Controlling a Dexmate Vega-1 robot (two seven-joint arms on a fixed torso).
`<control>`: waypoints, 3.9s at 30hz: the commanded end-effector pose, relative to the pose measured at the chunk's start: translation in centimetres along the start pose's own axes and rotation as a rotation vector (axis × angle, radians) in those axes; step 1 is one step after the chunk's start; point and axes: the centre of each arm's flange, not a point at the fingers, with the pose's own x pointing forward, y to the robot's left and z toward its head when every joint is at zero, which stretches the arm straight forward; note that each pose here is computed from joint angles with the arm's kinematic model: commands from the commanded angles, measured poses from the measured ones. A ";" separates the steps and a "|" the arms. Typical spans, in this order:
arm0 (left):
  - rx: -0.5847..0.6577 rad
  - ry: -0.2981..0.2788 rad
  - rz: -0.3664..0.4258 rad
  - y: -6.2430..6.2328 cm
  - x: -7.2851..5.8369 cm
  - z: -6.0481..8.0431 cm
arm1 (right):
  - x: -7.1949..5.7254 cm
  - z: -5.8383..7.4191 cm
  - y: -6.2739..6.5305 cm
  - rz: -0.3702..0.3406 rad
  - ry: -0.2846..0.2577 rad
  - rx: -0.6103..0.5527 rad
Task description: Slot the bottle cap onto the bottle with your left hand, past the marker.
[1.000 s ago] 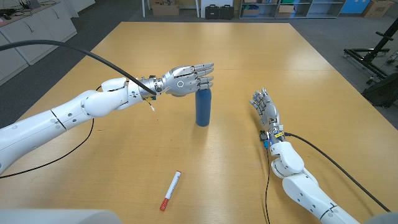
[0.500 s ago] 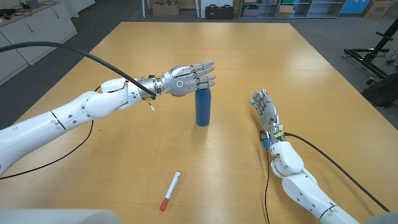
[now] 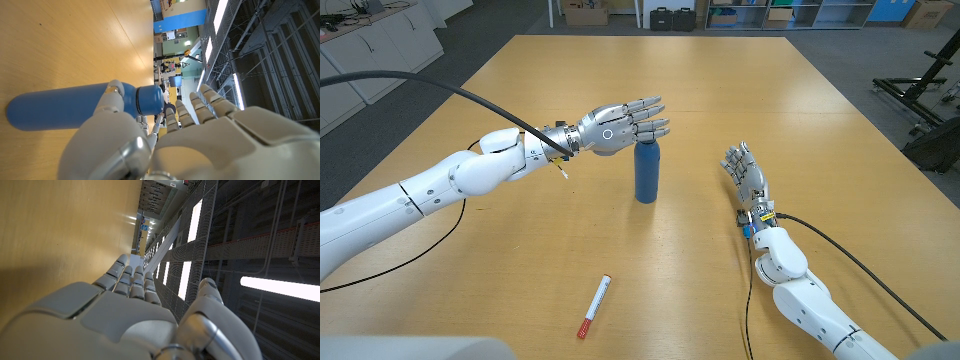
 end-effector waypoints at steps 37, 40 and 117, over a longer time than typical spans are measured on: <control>-0.259 0.510 -0.051 3.1 -8.7 -2.0 | 0.0 0.8 1.0 0.008 0.014 -0.034; -0.306 0.558 -0.071 3.3 -9.5 -1.5 | -0.1 0.9 1.2 0.007 0.018 -0.036; -2.375 1.338 0.349 -2.8 -17.5 9.6 | 1.3 1.0 4.1 0.121 -0.028 -0.053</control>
